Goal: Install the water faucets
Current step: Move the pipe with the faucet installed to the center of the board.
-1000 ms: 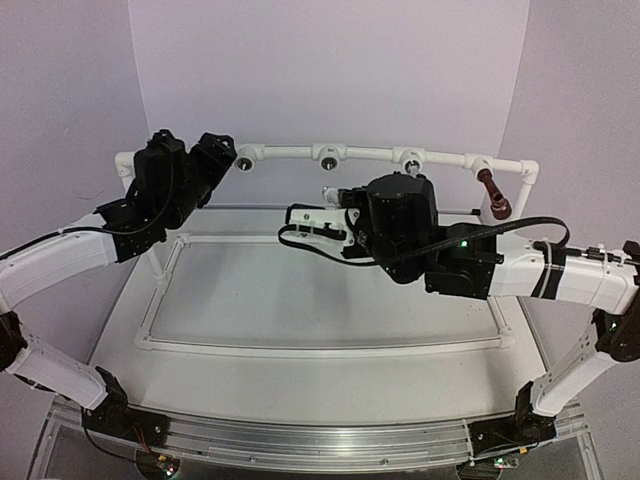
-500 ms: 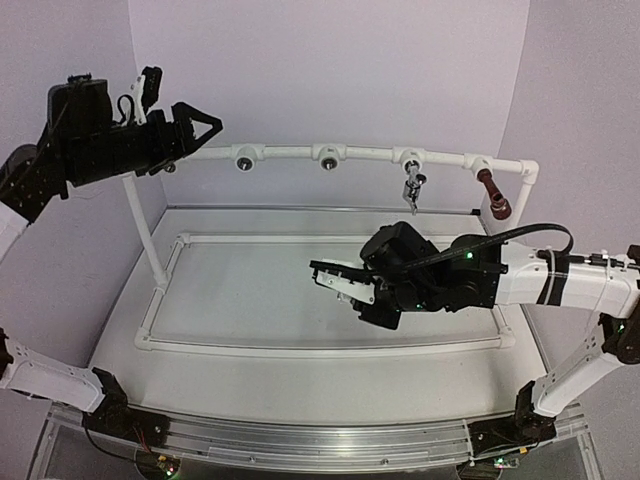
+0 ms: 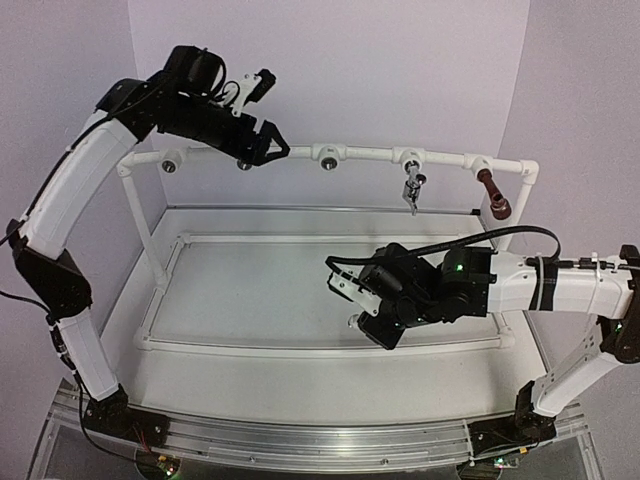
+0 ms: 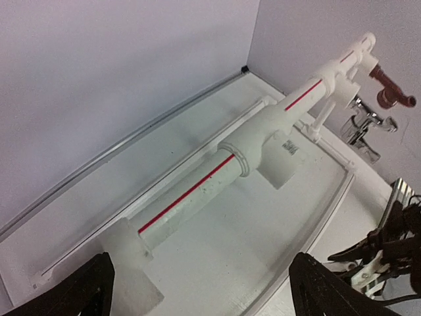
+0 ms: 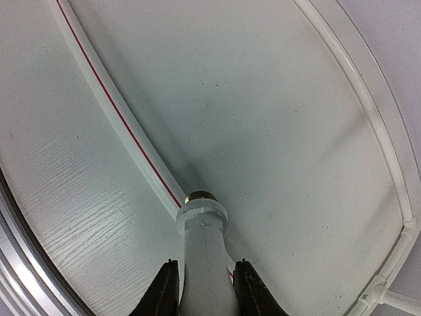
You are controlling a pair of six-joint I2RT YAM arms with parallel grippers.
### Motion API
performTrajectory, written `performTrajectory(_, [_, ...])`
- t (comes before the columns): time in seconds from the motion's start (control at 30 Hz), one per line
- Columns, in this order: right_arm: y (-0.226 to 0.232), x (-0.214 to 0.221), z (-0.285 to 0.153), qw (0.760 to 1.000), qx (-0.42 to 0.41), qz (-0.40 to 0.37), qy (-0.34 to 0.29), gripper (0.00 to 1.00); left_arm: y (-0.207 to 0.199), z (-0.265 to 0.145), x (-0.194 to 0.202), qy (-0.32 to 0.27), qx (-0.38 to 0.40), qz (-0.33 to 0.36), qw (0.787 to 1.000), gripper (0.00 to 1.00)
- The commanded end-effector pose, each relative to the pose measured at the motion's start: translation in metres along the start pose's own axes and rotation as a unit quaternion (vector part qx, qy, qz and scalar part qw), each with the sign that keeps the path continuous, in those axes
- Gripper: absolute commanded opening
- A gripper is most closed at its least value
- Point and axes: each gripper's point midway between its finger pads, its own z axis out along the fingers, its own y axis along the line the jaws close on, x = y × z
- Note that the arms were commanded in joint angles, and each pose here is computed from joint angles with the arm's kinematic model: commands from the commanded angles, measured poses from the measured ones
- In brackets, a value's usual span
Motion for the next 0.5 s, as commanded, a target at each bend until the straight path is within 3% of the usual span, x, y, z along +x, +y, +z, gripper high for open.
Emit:
performTrajectory(0.0, [0.008, -0.01, -0.011, 0.999, -0.024, 0.04, -0.019, 0.0, 0.007, -0.013, -0.013, -0.017, 0.055, 0.062, 0.996, 0.95])
performTrajectory(0.33, [0.018, -0.032, -0.015, 0.999, -0.023, -0.017, -0.039, 0.0, 0.03, 0.036, 0.011, 0.028, 0.032, 0.064, 0.997, 0.92])
performTrajectory(0.47, [0.018, -0.035, -0.01, 0.999, -0.018, -0.024, -0.039, 0.0, 0.052, 0.052, 0.025, 0.055, -0.022, 0.053, 0.997, 0.87])
